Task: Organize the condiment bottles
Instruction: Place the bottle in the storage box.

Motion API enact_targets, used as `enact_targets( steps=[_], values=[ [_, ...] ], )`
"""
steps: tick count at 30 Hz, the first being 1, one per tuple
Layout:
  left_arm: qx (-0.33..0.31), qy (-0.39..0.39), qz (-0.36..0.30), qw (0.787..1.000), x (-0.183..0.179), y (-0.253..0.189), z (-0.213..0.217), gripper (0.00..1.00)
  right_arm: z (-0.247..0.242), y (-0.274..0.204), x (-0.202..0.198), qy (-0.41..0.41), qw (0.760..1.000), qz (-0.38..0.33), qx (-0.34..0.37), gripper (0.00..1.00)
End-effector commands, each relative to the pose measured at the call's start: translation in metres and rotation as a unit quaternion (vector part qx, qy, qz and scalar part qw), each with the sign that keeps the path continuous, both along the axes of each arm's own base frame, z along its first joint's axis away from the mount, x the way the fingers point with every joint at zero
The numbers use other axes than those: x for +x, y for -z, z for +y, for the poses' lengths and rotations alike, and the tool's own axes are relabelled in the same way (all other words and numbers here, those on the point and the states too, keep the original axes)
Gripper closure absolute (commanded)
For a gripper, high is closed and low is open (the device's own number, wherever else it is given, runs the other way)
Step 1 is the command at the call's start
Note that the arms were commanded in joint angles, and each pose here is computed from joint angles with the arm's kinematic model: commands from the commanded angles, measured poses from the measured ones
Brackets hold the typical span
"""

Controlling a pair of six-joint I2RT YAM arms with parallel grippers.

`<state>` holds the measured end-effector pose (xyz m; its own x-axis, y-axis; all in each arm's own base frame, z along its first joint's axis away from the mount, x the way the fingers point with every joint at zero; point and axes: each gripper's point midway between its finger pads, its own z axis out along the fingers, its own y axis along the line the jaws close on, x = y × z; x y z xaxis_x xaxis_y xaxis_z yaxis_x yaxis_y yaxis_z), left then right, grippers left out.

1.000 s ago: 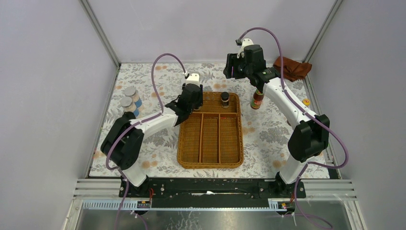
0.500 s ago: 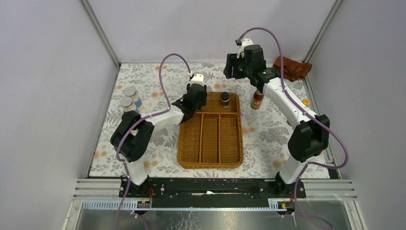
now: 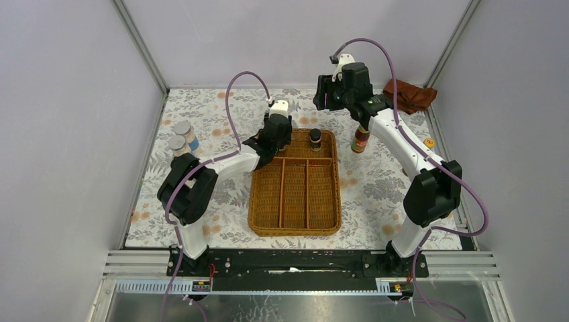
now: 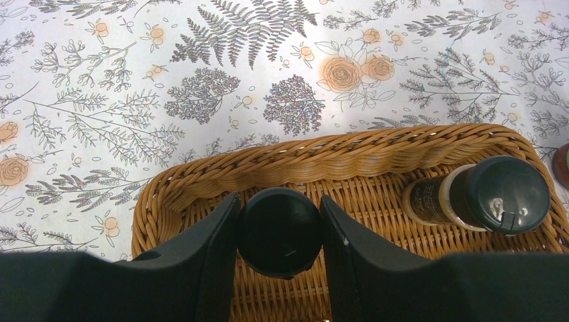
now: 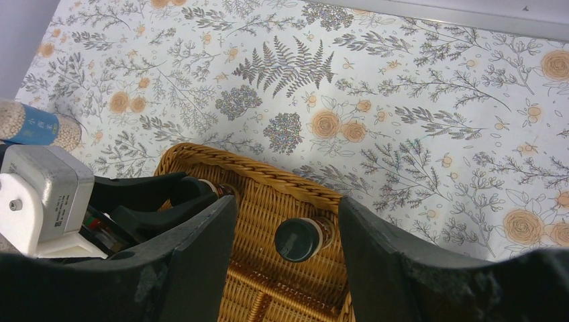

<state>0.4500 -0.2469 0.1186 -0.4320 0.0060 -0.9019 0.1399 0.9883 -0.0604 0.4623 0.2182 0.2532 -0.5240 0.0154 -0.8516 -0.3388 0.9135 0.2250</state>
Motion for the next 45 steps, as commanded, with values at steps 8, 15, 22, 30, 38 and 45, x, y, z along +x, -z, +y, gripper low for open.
enact_targets(
  steps=[8, 15, 22, 30, 38, 45],
  values=[
    [-0.002, -0.014, -0.016, 1.0, 0.008, 0.003, 0.003, 1.0, -0.003, -0.02, 0.008, 0.002, 0.999, -0.032, 0.003, 0.35],
    [-0.003, -0.022, -0.001, 1.0, 0.007, 0.011, 0.006, 0.97, -0.004, -0.018, 0.007, 0.003, 1.0, -0.029, 0.0, 0.35],
    [-0.005, -0.028, 0.011, 1.0, 0.003, 0.019, 0.008, 0.54, -0.005, -0.017, 0.008, 0.004, 1.0, -0.029, -0.003, 0.35],
    [-0.012, -0.024, 0.022, 0.999, 0.0, 0.023, 0.006, 0.26, -0.003, -0.017, 0.01, 0.002, 1.0, -0.028, -0.004, 0.35],
    [-0.012, -0.026, 0.021, 0.999, -0.001, 0.015, 0.007, 0.23, 0.0, -0.021, 0.013, -0.002, 0.999, -0.032, 0.001, 0.35],
    [-0.024, -0.031, -0.009, 0.999, -0.003, -0.035, 0.012, 0.21, 0.004, -0.037, 0.017, -0.008, 0.999, -0.046, 0.011, 0.34]
  ],
)
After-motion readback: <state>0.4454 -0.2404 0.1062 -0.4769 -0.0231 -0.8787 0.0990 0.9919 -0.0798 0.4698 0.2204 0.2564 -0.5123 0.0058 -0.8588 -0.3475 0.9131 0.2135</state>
